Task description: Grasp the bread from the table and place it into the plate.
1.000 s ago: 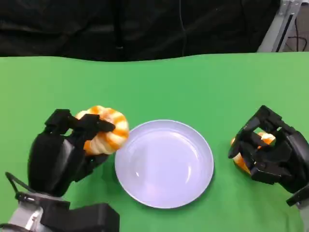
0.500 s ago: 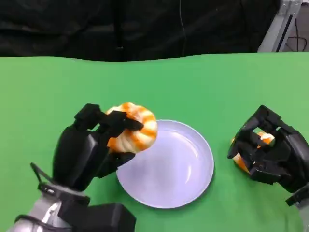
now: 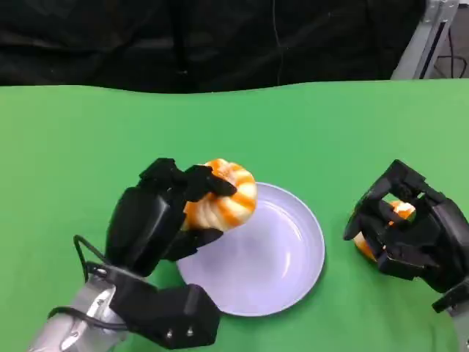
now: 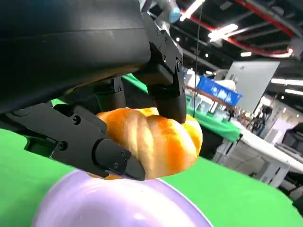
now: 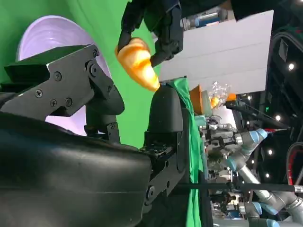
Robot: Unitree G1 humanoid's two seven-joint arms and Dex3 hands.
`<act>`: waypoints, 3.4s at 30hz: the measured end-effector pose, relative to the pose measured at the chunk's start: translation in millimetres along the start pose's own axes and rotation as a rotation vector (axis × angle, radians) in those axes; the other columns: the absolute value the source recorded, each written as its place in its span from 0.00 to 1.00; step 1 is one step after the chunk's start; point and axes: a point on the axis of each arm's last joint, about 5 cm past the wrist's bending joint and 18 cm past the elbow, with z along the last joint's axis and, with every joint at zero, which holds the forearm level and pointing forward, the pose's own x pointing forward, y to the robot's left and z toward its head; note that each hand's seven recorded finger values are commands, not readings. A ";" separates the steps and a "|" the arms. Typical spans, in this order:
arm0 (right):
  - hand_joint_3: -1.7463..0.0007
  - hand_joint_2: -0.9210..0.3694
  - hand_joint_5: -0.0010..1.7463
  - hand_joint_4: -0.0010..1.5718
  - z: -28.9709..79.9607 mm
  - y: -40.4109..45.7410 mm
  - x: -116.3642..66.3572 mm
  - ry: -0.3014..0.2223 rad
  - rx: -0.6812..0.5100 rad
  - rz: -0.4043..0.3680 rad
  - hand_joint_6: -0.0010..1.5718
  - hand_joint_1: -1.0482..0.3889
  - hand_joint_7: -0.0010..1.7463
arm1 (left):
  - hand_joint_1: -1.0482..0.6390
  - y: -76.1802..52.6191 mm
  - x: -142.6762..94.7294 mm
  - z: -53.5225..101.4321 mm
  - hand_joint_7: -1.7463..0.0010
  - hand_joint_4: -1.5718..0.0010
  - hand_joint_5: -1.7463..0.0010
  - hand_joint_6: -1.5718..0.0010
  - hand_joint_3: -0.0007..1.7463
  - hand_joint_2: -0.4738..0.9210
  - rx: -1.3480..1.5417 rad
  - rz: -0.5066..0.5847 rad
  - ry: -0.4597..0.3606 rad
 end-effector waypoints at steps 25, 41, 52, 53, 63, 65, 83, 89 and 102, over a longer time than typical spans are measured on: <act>0.38 0.18 1.00 0.31 -1.0 1.8 0.9 -0.006 0.007 -0.011 0.24 0.83 0.93 | 0.57 -21.2 9.1 1.3 0.34 0.66 0.13 0.58 0.17 1.00 -0.124 -0.160 0.056; 0.34 0.19 1.00 0.31 -1.9 3.9 2.4 -0.021 0.014 -0.042 0.23 0.84 0.94 | 0.57 -28.6 9.6 5.1 0.37 0.69 0.12 0.58 0.11 1.00 -0.119 -0.269 0.040; 0.34 0.18 1.00 0.30 -1.8 4.3 3.6 -0.028 0.013 -0.045 0.23 0.84 0.94 | 0.42 -26.3 14.1 5.1 0.95 0.56 0.69 0.45 0.09 1.00 -0.038 -0.385 0.029; 0.34 0.18 1.00 0.30 -1.8 4.3 3.7 -0.029 0.013 -0.045 0.22 0.84 0.94 | 0.41 -26.0 14.5 5.4 0.97 0.55 0.75 0.46 0.10 1.00 -0.023 -0.392 0.021; 0.34 0.18 1.00 0.30 -1.9 3.9 3.4 -0.029 0.014 -0.051 0.22 0.84 0.94 | 0.21 -22.7 15.9 3.5 1.00 0.59 0.96 0.62 0.16 1.00 0.044 -0.400 0.014; 0.34 0.18 1.00 0.31 -1.8 3.9 3.4 -0.030 0.014 -0.051 0.22 0.83 0.94 | 0.17 -21.4 16.6 3.1 1.00 0.62 0.98 0.65 0.17 1.00 0.053 -0.405 0.020; 0.30 0.23 1.00 0.32 -1.8 -0.5 2.1 -0.060 0.020 -0.066 0.22 0.83 0.96 | 0.02 -11.0 15.3 4.6 1.00 0.66 0.99 0.80 0.13 1.00 0.007 -0.409 0.021; 0.29 0.23 1.00 0.31 -2.0 -0.3 2.5 -0.062 0.022 -0.072 0.21 0.83 0.96 | 0.01 -7.5 13.7 5.0 1.00 0.66 0.99 0.82 0.13 1.00 -0.054 -0.326 -0.020; 0.30 0.23 1.00 0.28 -2.8 -0.1 2.7 -0.057 0.024 -0.076 0.21 0.82 0.96 | 0.01 -2.6 6.8 5.1 1.00 0.72 1.00 0.82 0.12 1.00 -0.131 -0.241 -0.040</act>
